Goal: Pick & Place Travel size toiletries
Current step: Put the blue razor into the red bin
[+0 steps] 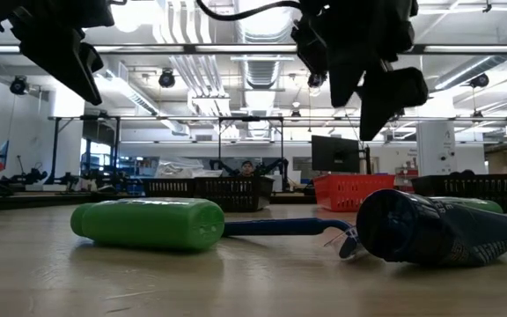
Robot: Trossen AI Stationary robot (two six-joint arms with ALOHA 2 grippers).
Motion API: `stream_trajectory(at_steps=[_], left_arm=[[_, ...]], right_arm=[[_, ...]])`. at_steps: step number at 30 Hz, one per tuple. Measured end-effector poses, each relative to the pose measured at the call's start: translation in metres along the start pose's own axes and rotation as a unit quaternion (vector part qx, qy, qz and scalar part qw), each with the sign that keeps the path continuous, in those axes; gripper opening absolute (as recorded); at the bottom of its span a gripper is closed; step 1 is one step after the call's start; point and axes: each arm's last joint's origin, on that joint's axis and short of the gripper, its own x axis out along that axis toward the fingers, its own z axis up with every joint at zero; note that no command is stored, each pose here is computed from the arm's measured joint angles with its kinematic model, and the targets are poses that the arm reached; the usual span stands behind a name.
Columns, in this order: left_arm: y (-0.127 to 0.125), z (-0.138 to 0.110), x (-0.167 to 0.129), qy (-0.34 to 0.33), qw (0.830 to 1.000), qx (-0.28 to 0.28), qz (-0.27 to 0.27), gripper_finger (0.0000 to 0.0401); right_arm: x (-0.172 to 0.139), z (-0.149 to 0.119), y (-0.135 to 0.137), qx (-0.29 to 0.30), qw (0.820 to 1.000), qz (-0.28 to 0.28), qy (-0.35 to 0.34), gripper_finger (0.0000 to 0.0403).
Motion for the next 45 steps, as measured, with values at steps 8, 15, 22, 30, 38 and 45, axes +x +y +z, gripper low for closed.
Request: stream_trajectory(at_steps=[8,15,22,30,38,45], left_arm=[[-0.001,0.001,0.002,0.0,1.0,0.028,-0.005,0.009],[0.0,0.0,0.001,0.0,0.999,0.053,-0.005,0.009],[0.0,0.0,0.001,0.001,0.998,0.065,-0.008,0.009],[-0.002,-0.001,0.001,0.01,0.996,0.087,-0.032,0.009],[-0.002,-0.001,0.001,0.014,0.995,0.092,-0.041,0.009],[-0.002,-0.002,0.002,0.014,0.995,0.092,-0.04,0.009]], right_arm=[[0.001,-0.001,0.005,0.007,1.0,0.013,-0.003,0.0251],[0.02,-0.012,0.022,0.009,0.998,0.057,0.03,0.0246],[0.044,-0.015,0.046,-0.001,0.998,0.052,0.021,0.0243],[0.068,-0.016,0.063,-0.021,1.0,-0.008,-0.003,0.0231],[0.094,-0.027,0.074,-0.037,0.999,-0.034,0.0,0.0236],[0.095,-0.032,0.078,-0.051,0.995,-0.08,-0.043,0.022]])
